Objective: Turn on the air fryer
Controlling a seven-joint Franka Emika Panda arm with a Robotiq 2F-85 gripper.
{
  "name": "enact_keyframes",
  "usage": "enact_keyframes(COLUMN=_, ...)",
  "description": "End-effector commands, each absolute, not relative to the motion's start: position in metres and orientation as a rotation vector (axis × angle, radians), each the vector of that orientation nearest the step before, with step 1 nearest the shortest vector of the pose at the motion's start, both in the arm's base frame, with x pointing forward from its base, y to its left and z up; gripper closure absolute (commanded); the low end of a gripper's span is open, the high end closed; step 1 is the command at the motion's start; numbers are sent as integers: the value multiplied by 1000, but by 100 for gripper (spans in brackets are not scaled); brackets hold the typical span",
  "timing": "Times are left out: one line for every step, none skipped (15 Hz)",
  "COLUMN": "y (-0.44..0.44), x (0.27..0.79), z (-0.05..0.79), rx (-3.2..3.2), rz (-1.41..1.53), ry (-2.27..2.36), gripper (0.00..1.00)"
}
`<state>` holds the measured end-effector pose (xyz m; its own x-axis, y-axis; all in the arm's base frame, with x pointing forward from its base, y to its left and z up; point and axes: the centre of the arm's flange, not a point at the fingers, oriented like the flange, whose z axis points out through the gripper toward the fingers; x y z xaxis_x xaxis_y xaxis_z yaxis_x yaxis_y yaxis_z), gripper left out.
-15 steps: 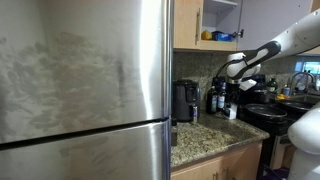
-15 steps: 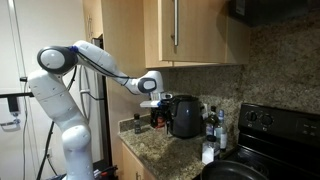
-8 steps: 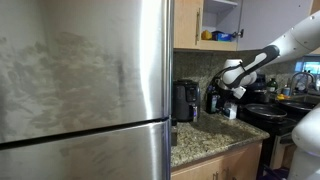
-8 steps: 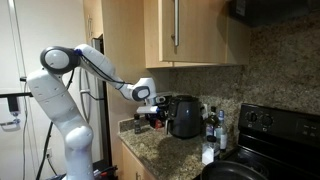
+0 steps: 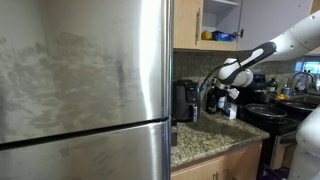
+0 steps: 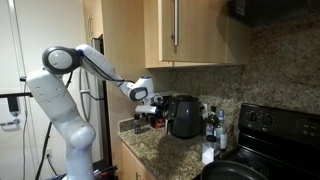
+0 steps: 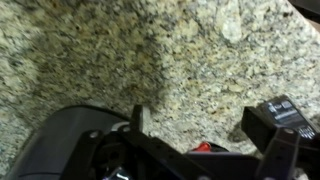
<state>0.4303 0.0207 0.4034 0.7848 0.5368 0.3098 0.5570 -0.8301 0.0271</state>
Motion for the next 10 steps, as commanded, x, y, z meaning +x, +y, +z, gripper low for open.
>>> enact_keyframes(y=43, x=433, z=409, rx=-2773, rz=-676, ry=-850, gripper=0)
enact_keyframes(y=39, x=433, z=411, rx=-2830, rz=-587, ry=-861, gripper=0)
enact_keyframes(y=45, x=434, z=413, rx=-2811, rz=-621, ry=-846, gripper=0)
enact_keyframes(y=48, x=435, z=414, rx=-2805, rz=-635, ry=-839, gripper=0)
enact_keyframes(y=48, x=435, z=415, rx=-2804, rz=-640, ry=-836, gripper=0)
enact_keyframes(y=49, x=447, z=408, rx=-2843, rz=-651, ry=-802, gripper=0)
enact_keyframes(y=52, x=458, z=401, rx=-2795, rz=-744, ry=-780, gripper=0)
enact_keyframes(y=55, x=466, z=395, rx=-2765, rz=-812, ry=-751, gripper=0)
enact_keyframes(y=59, x=474, z=384, rx=-2732, rz=-879, ry=-720, gripper=0)
enact_keyframes(y=63, x=479, z=372, rx=-2703, rz=-927, ry=-700, gripper=0)
